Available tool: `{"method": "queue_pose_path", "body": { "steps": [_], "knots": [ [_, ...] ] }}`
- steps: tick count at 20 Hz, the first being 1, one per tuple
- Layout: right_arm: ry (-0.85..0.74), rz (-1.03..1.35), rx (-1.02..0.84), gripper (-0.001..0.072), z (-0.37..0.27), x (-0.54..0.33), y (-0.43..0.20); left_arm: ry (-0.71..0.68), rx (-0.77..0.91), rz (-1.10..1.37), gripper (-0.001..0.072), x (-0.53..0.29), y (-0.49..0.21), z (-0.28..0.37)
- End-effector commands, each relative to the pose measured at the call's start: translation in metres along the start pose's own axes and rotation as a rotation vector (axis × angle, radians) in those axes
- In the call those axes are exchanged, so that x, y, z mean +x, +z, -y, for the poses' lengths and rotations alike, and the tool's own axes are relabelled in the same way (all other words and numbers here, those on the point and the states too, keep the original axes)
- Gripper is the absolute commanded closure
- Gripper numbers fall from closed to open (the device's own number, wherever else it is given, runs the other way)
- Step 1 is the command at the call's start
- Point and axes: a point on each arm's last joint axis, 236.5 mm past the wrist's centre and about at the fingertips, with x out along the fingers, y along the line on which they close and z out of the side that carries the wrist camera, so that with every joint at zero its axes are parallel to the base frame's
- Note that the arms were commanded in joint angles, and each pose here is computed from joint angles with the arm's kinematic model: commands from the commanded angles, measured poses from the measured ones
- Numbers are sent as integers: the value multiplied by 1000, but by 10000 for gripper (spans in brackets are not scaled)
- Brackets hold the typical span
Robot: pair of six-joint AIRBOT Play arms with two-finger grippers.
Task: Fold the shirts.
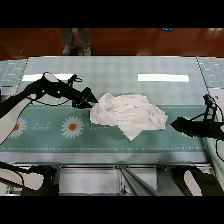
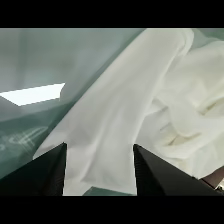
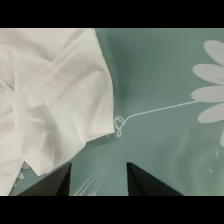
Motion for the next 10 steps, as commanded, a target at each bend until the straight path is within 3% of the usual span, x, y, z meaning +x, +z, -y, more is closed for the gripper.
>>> {"method": "queue_pose_path", "body": {
  "steps": [1,7,8,9,10],
  "knots": [
    [30,12,4,305,-6,1,2,30,12,-36,201,20,4,9],
    [39,37,10,305,-8,0,8,51,77,-117,212,41,-15,22],
    [38,32,9,305,-8,1,7,55,96,-131,364,42,-18,23],
    [32,27,6,305,-6,1,5,46,162,-146,684,41,-21,26],
    [19,16,1,305,-3,1,3,39,198,-158,692,39,-24,29]
  ]
}}
